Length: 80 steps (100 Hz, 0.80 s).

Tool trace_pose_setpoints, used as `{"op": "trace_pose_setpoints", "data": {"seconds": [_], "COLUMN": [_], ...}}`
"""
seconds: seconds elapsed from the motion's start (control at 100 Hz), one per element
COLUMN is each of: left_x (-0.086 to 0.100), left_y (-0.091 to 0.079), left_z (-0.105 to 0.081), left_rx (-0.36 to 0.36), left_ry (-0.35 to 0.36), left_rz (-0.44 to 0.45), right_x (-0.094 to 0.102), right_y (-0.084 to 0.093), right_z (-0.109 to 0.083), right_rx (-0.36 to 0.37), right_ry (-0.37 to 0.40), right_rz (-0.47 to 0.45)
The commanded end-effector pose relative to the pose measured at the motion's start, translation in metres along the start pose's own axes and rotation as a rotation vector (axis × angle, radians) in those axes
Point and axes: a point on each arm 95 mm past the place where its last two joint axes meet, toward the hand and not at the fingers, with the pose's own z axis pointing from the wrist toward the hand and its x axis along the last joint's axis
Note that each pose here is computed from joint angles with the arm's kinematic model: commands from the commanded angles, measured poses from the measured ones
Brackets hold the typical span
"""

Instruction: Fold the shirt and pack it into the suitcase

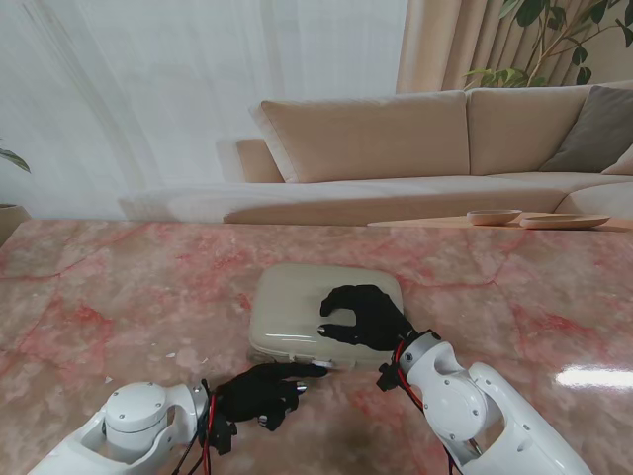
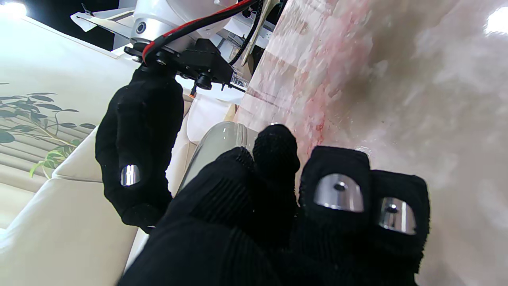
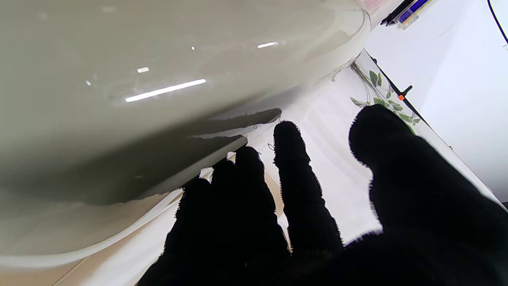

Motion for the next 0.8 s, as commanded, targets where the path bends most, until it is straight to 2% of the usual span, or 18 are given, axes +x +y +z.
{"op": "trace_pose_setpoints", "data": {"seconds": [0.0,0.39,0.79], "left_x": [0.0047,0.0075,0.0125], "left_y": [0.0001,-0.0001,-0.0004], "left_z": [0.0020,0.0052,0.0000], "left_rx": [0.004,0.047,0.027], "left_ry": [0.017,0.010,0.034], "left_rz": [0.005,0.013,0.035], "right_x": [-0.0334,-0.0347,-0.0339], "right_y": [-0.0509,-0.0514,-0.0489], "right_z": [-0.0217,-0.0221,-0.0202], "right_rx": [0.156,0.158,0.140], "right_ry": [-0.120,-0.125,-0.119], "right_rz": [0.034,0.035,0.033]}}
